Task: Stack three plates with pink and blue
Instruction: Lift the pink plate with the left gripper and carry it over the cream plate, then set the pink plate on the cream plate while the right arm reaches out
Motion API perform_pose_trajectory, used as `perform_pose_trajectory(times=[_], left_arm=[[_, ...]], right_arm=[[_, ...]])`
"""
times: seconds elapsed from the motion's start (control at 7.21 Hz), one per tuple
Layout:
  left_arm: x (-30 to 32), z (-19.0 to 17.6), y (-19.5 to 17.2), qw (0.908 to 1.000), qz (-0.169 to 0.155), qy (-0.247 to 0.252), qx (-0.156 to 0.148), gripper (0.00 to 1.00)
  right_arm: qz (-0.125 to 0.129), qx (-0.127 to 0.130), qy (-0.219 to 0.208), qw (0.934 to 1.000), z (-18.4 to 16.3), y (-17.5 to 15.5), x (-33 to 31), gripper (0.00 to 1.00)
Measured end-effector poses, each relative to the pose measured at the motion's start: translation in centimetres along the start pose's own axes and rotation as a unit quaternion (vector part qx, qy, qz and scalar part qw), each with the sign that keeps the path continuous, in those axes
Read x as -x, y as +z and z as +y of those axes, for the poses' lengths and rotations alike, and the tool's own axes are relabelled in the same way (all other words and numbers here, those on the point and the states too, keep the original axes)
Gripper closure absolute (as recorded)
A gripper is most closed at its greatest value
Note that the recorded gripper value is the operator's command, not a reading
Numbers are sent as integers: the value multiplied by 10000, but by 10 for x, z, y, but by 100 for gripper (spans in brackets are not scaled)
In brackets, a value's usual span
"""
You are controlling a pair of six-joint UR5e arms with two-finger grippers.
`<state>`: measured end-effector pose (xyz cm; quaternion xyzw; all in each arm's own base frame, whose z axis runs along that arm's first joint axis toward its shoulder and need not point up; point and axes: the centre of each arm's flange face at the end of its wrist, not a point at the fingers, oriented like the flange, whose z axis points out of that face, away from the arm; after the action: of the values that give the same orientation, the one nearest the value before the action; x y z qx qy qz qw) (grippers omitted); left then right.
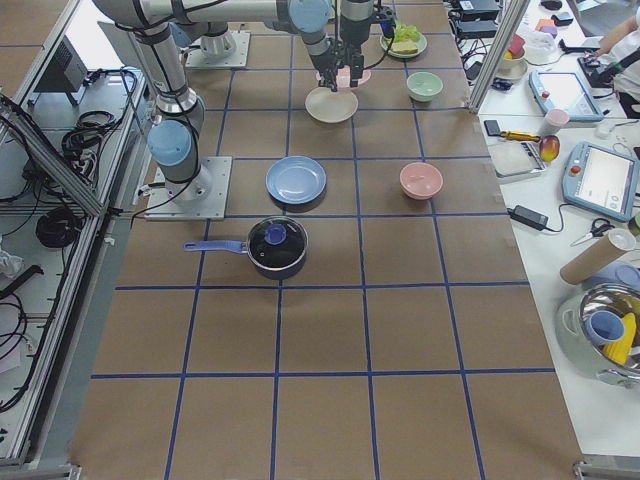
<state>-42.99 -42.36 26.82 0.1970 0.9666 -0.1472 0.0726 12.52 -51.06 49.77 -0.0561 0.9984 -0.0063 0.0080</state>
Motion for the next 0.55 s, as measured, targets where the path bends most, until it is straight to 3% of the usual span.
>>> perform_pose_trajectory(times=[0.55], left_arm=[[-50, -8, 22, 9993, 122, 349, 59, 100]], right_arm=[[53, -48, -1, 10000, -2, -1, -5, 0]])
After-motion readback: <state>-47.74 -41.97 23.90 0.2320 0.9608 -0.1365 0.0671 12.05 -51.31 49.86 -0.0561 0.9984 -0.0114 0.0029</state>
